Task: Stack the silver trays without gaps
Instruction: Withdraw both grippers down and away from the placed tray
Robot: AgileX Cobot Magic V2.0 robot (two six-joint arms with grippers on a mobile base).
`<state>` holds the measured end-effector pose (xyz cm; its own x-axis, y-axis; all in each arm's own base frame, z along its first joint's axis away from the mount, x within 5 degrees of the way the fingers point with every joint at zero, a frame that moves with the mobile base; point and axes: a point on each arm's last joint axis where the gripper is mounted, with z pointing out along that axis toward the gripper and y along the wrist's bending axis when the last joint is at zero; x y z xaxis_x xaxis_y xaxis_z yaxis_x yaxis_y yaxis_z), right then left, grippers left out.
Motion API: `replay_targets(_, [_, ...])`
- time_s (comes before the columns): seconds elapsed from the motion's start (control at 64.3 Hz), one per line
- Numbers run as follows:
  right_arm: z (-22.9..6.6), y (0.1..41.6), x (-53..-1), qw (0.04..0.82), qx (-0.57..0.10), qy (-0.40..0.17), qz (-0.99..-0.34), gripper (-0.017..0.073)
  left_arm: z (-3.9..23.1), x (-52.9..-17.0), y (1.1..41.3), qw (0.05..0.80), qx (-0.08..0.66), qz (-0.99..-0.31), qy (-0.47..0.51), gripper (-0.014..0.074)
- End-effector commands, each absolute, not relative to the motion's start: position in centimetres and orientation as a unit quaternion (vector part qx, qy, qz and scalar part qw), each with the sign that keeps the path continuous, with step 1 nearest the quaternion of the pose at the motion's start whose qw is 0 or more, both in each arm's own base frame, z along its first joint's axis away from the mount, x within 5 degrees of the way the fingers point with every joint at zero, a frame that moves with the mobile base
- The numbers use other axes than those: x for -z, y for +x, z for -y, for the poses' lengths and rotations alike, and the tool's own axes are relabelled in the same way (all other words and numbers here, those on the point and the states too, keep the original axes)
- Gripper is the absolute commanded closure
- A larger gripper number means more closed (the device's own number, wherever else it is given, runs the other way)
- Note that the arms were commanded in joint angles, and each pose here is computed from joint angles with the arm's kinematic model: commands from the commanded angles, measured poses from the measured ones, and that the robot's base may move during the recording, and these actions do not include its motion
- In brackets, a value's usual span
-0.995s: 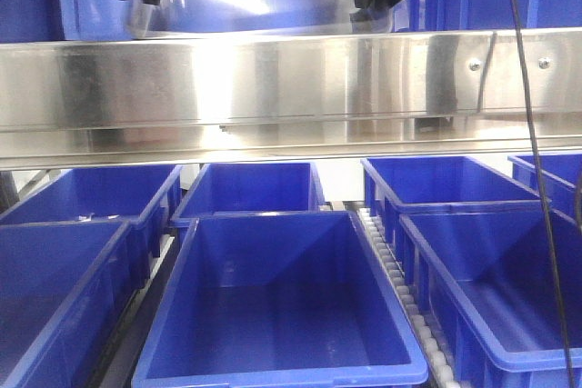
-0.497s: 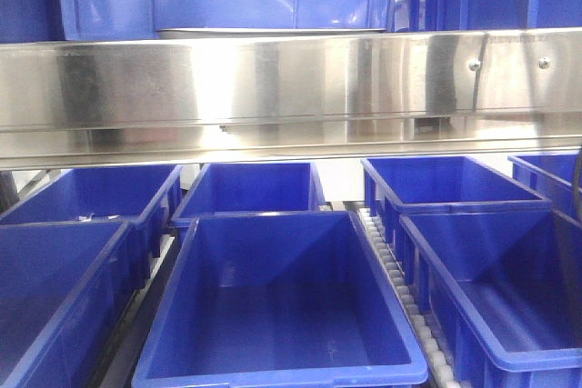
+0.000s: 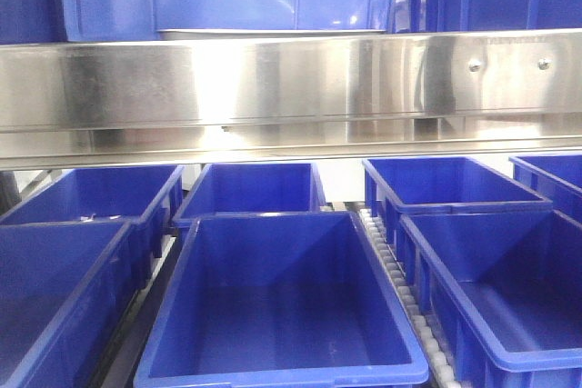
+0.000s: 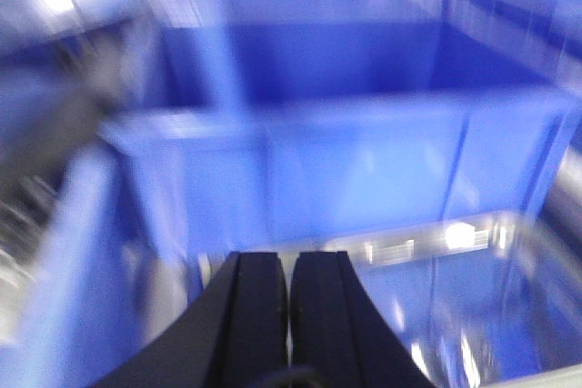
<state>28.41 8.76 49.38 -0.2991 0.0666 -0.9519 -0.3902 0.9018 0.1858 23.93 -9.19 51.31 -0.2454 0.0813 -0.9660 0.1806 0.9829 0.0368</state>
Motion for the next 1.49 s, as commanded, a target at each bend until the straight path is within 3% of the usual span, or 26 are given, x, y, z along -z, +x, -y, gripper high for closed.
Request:
replay_targets(0.0, [-8.0,25.4,-50.7,0.614,-0.183,-0.118,-0.759,0.0636,7.9,-52.6,21.5,0.644,0.043,-0.759,0.083,0.0589])
replay_targets(0.187, [-6.1,19.2,-49.8,0.662,-0.169,-0.112,-0.721,0.0638,5.3,-52.4,15.6,0.714,0.05,-0.691,0.101,0.0589])
replay_targets(0.404, [-3.4,11.1,-45.4,0.745,-0.143,-0.084,-0.646,0.0638,3.3,-46.7,9.9,0.755,0.066,-0.639,0.135,0.0589])
replay_targets(0.591, [-2.3,7.3,-40.4,0.762,-0.139,-0.072,-0.628,0.0638,2.4,-41.5,7.4,0.754,0.078,-0.636,0.146,0.0589])
replay_targets(0.808, [-1.9,5.3,-39.1,0.771,-0.141,-0.073,-0.616,0.0638,1.5,-40.3,5.7,0.765,0.081,-0.623,0.14,0.0589])
replay_targets(1.477, [-1.9,5.3,-39.2,0.772,-0.141,-0.073,-0.615,0.0638,1.3,-40.4,5.4,0.769,0.082,-0.619,0.139,0.0589])
